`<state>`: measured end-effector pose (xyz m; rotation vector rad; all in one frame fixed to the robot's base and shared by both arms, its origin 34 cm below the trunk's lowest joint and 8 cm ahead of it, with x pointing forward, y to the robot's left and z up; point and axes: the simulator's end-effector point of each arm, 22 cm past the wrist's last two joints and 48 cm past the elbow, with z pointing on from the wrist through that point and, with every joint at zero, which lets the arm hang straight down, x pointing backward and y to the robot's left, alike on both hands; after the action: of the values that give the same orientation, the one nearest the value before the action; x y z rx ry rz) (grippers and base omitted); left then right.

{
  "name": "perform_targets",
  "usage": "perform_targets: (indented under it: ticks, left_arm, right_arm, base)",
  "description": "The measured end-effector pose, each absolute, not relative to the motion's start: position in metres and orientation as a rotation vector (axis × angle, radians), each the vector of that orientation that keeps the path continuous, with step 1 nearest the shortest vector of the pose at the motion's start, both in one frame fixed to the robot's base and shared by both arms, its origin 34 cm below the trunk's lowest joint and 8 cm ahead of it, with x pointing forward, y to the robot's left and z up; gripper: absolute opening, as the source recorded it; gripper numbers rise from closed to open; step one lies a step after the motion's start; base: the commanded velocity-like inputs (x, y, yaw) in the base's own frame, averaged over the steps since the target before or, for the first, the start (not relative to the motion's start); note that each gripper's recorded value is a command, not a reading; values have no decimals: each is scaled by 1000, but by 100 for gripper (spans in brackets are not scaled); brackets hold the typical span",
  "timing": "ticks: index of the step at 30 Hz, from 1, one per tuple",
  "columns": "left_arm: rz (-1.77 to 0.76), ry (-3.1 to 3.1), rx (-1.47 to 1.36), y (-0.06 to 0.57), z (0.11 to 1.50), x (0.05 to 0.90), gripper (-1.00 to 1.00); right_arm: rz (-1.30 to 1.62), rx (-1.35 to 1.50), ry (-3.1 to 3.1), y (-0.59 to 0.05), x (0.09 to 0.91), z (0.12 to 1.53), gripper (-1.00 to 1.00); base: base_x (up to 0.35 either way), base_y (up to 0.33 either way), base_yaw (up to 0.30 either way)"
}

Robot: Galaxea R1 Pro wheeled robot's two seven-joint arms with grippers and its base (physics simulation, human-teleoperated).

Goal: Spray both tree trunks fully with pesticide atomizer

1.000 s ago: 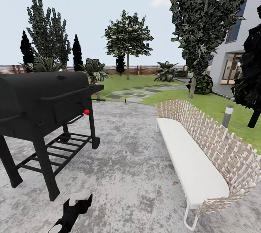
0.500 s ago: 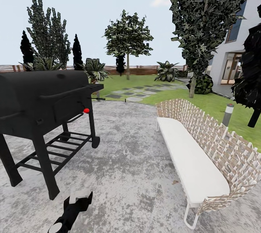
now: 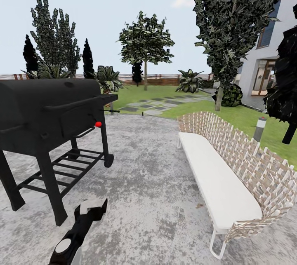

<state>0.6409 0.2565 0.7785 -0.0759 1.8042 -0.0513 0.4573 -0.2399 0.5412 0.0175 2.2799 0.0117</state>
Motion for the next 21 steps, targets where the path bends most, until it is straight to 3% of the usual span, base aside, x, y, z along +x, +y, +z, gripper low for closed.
perform_targets:
  ticks: [6,21]
  left_arm:
    - [-71,1666,-51,247,842,650,100]
    - [-65,1661,-51,249,820,647,100]
  right_arm:
    - [11,17,2265,-240,461,535,100]
    - [13,18,2263,-238,459,508,100]
  base:
    - [0,0,0]
    - [0,0,0]
